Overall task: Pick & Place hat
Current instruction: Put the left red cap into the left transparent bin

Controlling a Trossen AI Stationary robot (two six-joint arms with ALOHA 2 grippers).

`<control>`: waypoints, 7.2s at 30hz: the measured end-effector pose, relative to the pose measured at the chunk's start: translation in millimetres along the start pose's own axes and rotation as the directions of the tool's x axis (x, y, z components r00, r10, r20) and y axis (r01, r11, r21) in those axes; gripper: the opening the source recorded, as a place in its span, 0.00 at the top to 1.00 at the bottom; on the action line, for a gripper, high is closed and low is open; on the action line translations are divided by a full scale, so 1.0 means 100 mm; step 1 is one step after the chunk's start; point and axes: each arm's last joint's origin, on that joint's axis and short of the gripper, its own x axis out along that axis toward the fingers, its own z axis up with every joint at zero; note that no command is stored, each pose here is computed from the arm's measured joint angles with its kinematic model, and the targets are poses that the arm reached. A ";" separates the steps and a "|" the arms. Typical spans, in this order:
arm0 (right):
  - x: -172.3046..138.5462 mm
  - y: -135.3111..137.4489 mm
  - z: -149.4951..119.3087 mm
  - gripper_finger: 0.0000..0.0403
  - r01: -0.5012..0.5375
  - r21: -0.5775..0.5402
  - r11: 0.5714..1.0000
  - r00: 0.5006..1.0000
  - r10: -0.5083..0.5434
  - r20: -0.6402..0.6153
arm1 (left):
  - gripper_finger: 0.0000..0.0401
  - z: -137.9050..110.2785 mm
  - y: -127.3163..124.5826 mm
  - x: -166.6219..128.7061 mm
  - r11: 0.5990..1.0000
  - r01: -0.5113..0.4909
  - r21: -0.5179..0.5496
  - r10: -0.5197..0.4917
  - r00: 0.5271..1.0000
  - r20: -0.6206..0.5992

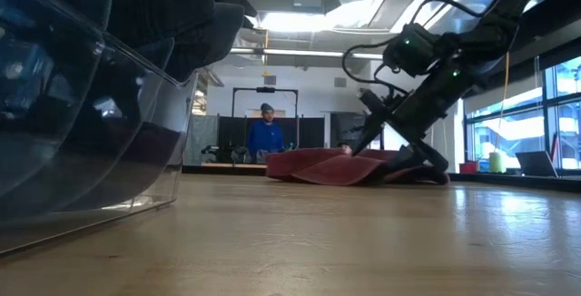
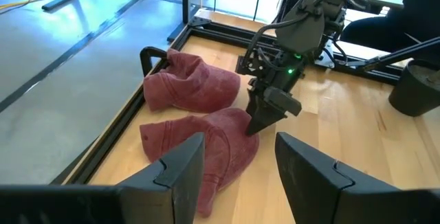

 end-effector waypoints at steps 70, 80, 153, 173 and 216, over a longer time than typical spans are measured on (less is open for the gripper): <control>-1.15 1.66 0.09 0.96 -0.392 -0.768 0.507 0.741 0.669 0.063 | 0.51 0.04 0.28 -0.62 0.963 0.053 -0.264 -0.026 0.994 0.105; -1.20 1.71 0.10 0.96 -0.428 -0.780 0.457 0.688 0.725 0.047 | 0.51 0.05 0.24 -0.62 0.956 0.145 -0.257 -0.117 0.986 0.122; -0.88 1.11 0.07 0.63 -0.026 -0.819 0.573 0.996 0.089 0.030 | 0.94 0.59 -0.98 -1.69 0.773 0.515 -0.370 -0.598 0.786 -0.158; -0.88 1.05 0.05 0.63 -0.015 -0.699 0.715 0.999 0.031 0.011 | 0.94 0.37 -1.55 -2.14 0.688 0.431 -0.584 -0.725 0.435 -0.534; -0.87 1.05 0.04 0.63 -0.044 -0.686 0.726 0.999 0.038 -0.024 | 0.94 -0.68 -2.72 -1.45 0.989 -0.036 -0.147 -0.125 0.347 -0.929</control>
